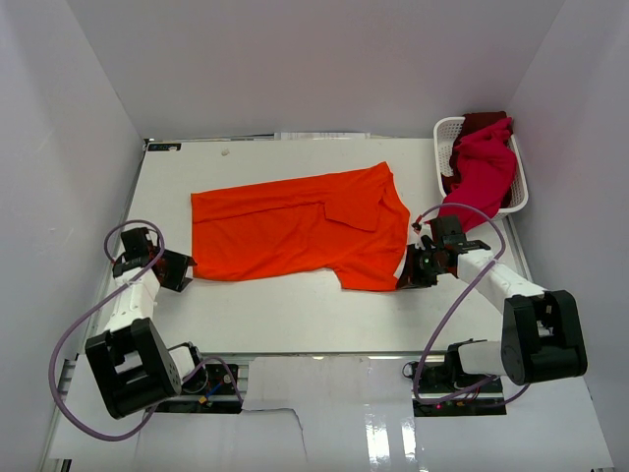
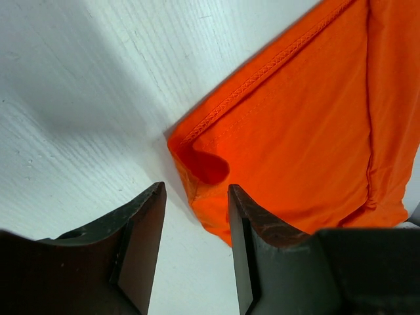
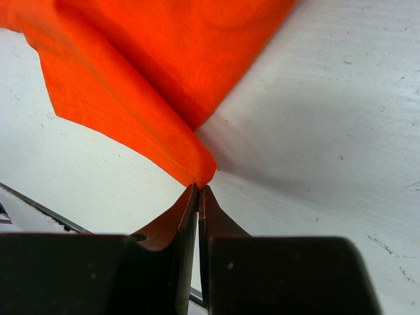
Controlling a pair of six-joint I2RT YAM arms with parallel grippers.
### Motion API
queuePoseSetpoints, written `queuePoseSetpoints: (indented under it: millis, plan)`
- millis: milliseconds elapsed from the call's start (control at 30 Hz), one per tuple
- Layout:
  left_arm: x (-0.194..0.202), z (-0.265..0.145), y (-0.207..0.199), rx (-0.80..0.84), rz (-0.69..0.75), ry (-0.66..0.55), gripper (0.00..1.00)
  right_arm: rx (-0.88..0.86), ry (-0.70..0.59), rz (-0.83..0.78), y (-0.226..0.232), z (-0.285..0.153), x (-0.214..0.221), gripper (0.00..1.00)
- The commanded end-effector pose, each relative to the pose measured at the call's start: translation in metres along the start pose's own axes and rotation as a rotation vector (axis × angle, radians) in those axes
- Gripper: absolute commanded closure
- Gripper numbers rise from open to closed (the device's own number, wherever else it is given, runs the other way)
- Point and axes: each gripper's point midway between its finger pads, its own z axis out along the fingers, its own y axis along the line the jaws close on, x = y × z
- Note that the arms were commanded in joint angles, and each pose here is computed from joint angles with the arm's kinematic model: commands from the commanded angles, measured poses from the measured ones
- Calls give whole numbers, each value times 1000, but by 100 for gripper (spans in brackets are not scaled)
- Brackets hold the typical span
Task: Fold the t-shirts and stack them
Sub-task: Grap the side of the flattened tshirt closest away from the robot with both arms
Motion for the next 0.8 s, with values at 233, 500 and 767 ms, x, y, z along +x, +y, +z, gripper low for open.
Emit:
queuePoseSetpoints:
  millis: [233,500,767]
  plan:
    - [0,10,-7,53,2,9,38,-24,-15,-23,6,-5,-3,92]
    - [7,20,-8,74,3,56,43,-24,-16,-18,6,-5,-3,92]
    - [10,22,-8,83,11,65,77,-21,-16,-14,5,-5,-3,92]
